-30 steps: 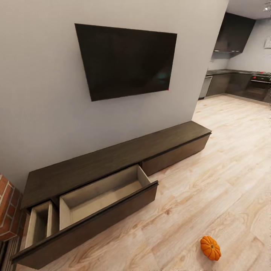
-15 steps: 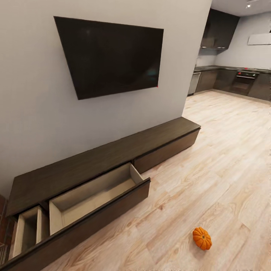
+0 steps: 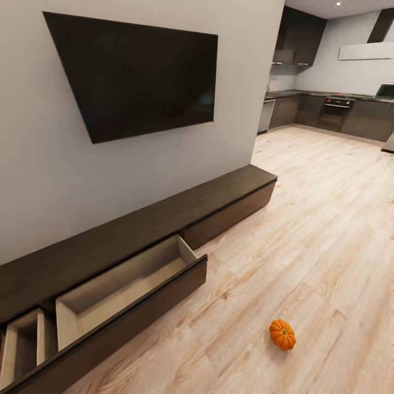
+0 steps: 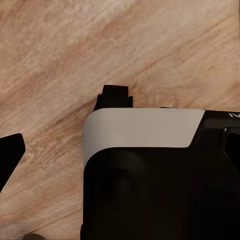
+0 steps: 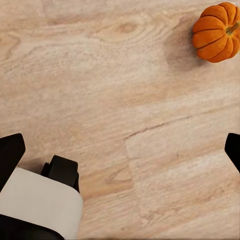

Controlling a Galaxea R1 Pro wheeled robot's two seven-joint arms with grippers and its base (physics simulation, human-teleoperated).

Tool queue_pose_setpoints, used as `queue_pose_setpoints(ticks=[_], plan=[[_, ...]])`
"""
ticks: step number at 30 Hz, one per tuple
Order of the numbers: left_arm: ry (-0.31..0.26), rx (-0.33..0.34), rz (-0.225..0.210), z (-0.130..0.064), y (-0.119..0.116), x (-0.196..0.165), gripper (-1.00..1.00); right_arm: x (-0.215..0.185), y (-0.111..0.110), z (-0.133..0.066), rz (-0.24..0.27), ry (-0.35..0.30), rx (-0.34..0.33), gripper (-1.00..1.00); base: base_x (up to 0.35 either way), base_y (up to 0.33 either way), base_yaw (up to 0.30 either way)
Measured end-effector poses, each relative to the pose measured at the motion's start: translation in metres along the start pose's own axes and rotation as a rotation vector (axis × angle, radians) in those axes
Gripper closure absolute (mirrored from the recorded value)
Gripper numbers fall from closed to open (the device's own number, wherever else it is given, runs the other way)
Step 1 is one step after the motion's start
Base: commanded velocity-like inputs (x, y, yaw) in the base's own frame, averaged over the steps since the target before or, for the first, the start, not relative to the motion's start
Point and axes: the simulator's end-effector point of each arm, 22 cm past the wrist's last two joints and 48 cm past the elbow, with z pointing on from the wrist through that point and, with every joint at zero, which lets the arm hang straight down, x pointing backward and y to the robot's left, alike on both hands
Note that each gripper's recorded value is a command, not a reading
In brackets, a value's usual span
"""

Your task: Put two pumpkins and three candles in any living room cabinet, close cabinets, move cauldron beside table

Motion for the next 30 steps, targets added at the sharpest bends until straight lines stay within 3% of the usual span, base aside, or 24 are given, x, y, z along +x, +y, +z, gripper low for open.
queue_pose_setpoints(ticks=[30], plan=[[0.04,-0.002,0.001,0.007,0.001,0.016,-1.0,0.016,0.008,0.002,-0.004,0.036,-0.018,-1.0,0.0,0.0,-0.171]])
